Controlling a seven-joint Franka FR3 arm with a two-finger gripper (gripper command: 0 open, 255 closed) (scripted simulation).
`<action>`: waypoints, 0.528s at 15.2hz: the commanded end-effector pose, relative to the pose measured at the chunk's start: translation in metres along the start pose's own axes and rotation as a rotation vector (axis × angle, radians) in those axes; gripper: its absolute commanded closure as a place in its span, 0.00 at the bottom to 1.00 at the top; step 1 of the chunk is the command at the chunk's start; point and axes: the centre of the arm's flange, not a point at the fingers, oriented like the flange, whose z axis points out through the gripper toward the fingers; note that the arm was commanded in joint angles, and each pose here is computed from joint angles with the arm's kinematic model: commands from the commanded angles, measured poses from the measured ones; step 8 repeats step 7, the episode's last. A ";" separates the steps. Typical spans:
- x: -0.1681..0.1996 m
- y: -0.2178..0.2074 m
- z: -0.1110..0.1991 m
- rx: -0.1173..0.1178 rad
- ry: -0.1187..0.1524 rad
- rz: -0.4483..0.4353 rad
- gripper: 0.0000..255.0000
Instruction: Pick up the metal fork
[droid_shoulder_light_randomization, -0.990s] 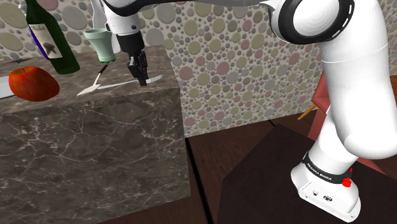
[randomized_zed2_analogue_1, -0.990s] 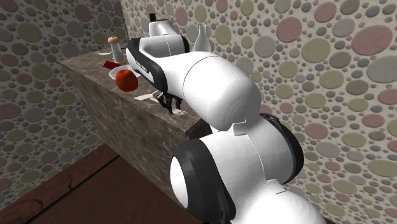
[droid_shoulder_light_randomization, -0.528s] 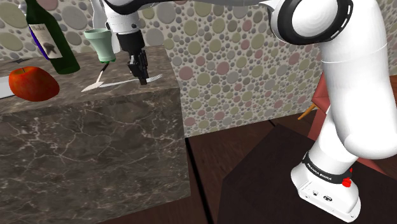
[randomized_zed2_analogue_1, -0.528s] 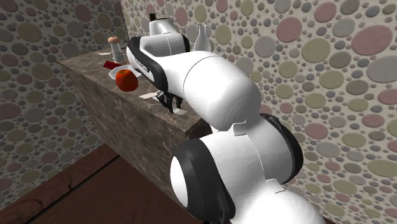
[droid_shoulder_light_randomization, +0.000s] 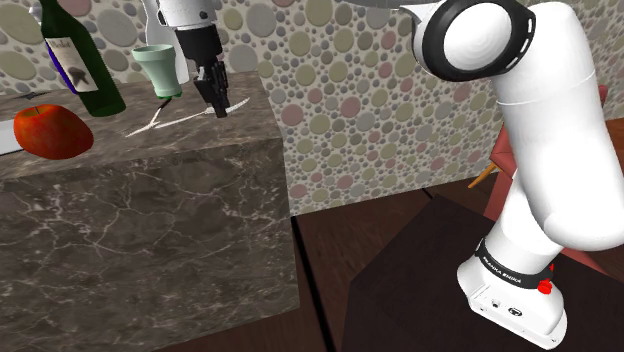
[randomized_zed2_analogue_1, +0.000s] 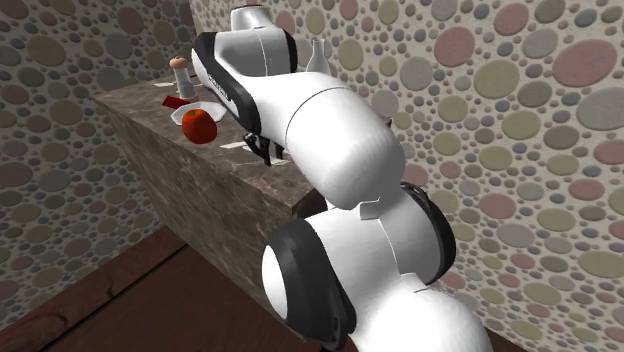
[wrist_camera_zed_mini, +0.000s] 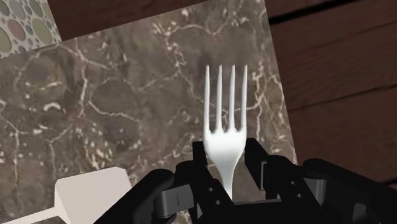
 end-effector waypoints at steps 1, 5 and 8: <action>-0.002 0.001 -0.010 0.000 0.000 0.000 1.00; -0.003 0.001 -0.032 0.000 0.000 0.000 1.00; -0.003 0.001 -0.032 0.000 0.000 0.000 1.00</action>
